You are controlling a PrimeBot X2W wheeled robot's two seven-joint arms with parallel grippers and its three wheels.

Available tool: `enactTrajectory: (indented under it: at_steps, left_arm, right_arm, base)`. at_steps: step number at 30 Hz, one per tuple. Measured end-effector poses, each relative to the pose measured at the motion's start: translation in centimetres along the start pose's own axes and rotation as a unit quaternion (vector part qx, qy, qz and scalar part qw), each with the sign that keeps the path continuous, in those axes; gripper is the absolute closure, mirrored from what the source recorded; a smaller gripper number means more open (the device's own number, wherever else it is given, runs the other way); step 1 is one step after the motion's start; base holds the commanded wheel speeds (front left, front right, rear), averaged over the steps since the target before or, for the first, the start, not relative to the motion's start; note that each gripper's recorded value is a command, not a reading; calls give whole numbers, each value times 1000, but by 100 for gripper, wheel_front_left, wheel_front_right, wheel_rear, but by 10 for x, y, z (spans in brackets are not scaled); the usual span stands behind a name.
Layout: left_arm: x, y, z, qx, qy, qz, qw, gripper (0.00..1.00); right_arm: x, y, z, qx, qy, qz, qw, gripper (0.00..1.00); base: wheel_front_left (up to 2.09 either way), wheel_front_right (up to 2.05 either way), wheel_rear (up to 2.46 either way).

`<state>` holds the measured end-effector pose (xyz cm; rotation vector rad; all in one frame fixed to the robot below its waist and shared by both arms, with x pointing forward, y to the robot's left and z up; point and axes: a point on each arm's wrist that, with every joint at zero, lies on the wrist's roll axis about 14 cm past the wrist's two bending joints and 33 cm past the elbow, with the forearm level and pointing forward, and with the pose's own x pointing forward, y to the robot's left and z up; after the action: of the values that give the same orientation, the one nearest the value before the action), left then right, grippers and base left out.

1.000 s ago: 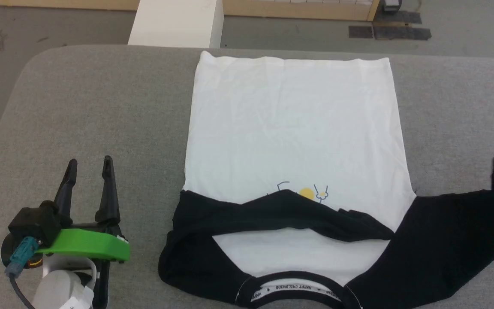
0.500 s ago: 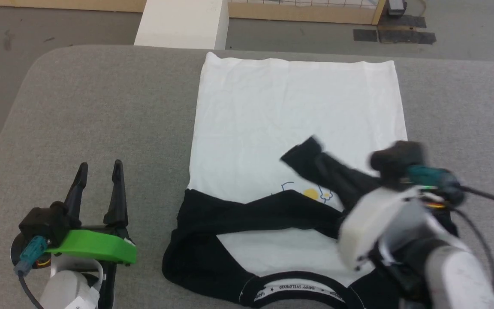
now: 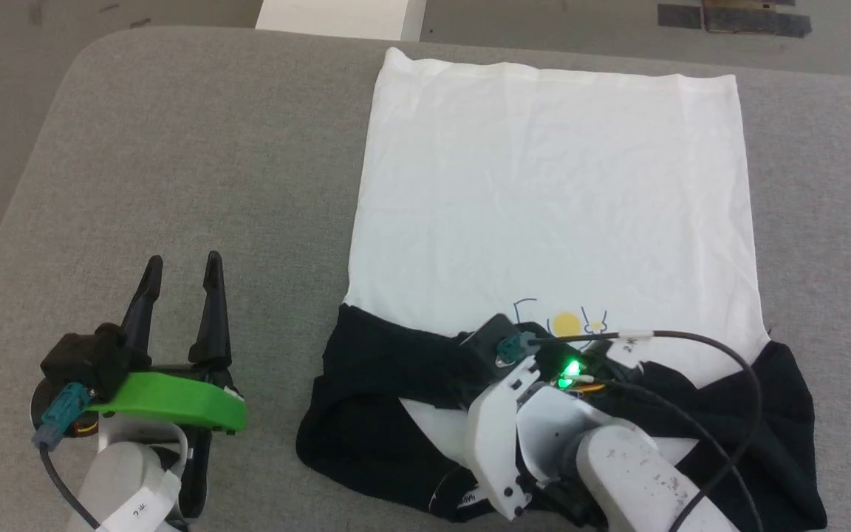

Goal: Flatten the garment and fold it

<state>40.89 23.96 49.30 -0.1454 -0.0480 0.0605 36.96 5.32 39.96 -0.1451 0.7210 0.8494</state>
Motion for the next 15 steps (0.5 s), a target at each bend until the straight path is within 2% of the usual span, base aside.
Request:
enactTrajectory:
  at_steps: [3, 4, 5, 6, 8, 11, 13, 15]
  left_arm:
    - [0, 2, -2, -2, 2, 5, 1000, 0]
    - [0, 2, -3, -3, 2, 5, 1000, 0]
    - [0, 2, -3, -3, 3, 6, 1000, 0]
    - [1, 2, -3, -3, 2, 5, 1000, 0]
    - [1, 0, -3, -4, 2, 4, 1000, 0]
    - [4, -5, -2, -5, -1, -5, 1000, 0]
    - [5, -9, -1, -5, -2, -12, 1000, 0]
    - [7, -14, -1, -4, -2, -21, 1000, 0]
  right_arm:
    - [8, 9, -14, 5, 26, 19, 999, 100]
    - [9, 11, -15, 9, 29, 26, 999, 77]
    - [9, 15, -15, 11, 29, 33, 999, 19]
    - [9, 18, -14, 14, 28, 39, 999, 0]
    - [6, 23, -6, 25, 13, 50, 998, 0]
    - [-14, 15, 46, 53, -104, 48, 992, 0]
    - [-32, 2, 78, 65, -181, 32, 981, 0]
    - [-58, -18, 107, 71, -257, 2, 964, 0]
  base:
    - [0, 0, 0]
    - [0, 0, 0]
    - [0, 0, 0]
    - [0, 0, 0]
    - [0, 0, 0]
    - [0, 0, 0]
    - [0, 0, 0]
    - [0, 0, 0]
